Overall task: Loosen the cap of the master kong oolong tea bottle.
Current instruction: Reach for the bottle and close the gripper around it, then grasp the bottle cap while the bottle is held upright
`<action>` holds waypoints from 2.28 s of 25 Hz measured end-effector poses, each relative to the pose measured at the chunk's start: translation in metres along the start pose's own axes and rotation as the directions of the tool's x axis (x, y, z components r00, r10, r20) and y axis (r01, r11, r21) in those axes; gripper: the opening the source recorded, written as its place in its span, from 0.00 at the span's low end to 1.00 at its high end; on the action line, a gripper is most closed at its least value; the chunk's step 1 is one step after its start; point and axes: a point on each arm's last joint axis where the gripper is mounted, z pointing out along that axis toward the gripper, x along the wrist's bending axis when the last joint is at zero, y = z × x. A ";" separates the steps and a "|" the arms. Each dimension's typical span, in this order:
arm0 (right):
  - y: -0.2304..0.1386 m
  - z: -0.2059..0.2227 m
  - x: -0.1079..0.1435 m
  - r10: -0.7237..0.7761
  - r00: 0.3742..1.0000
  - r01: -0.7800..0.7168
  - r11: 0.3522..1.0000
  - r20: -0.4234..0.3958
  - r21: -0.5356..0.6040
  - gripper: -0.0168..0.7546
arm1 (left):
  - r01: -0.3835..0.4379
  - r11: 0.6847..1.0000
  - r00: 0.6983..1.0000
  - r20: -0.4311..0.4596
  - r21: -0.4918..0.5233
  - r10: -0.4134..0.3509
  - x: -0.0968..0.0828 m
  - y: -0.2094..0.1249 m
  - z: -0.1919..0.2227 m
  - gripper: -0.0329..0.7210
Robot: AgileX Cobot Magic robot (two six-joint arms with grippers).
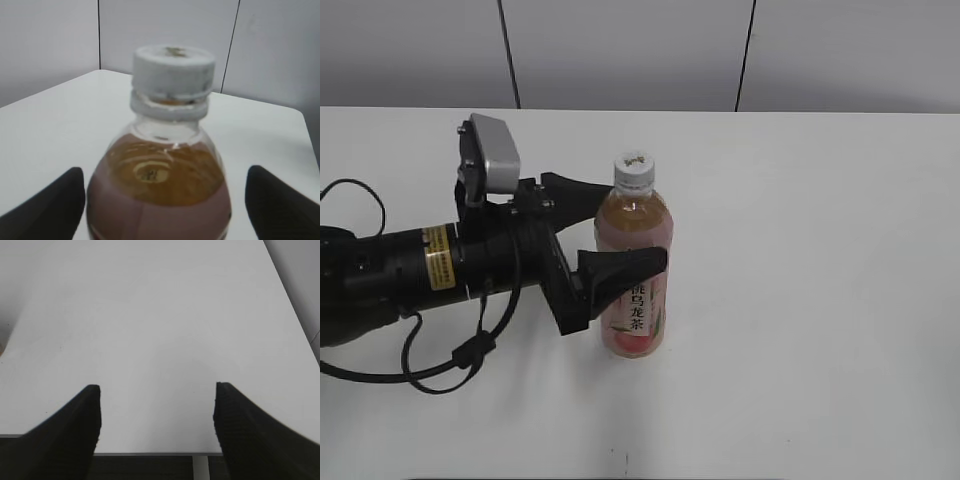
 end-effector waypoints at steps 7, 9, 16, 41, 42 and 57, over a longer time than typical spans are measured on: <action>0.000 0.000 0.000 0.000 1.000 0.000 1.000 0.000 0.000 0.71 | 0.027 1.000 0.999 -0.030 -0.004 -0.027 -0.005 0.001 0.009 0.83; 0.000 0.000 0.000 0.000 1.000 0.000 1.000 0.000 0.000 0.71 | 0.026 1.000 0.999 -0.042 0.001 -0.026 -0.003 0.002 0.010 0.83; 0.000 0.000 0.000 0.000 1.000 0.000 1.000 0.000 0.000 0.71 | 0.038 0.999 0.998 -0.046 0.014 -0.037 0.002 -0.005 0.015 0.83; 0.000 0.000 0.000 0.000 1.000 0.000 1.000 0.000 0.000 0.71 | 0.052 0.999 0.998 -0.033 0.002 -0.052 0.001 -0.010 0.016 0.66; 0.000 0.000 0.000 0.000 1.000 0.000 1.000 0.000 0.000 0.71 | 0.052 0.999 0.998 -0.033 0.002 -0.052 0.001 -0.010 0.016 0.66; 0.000 0.000 0.000 0.000 1.000 0.000 1.000 0.000 0.000 0.71 | 0.052 0.999 0.998 -0.032 0.002 -0.052 0.001 -0.010 0.016 0.66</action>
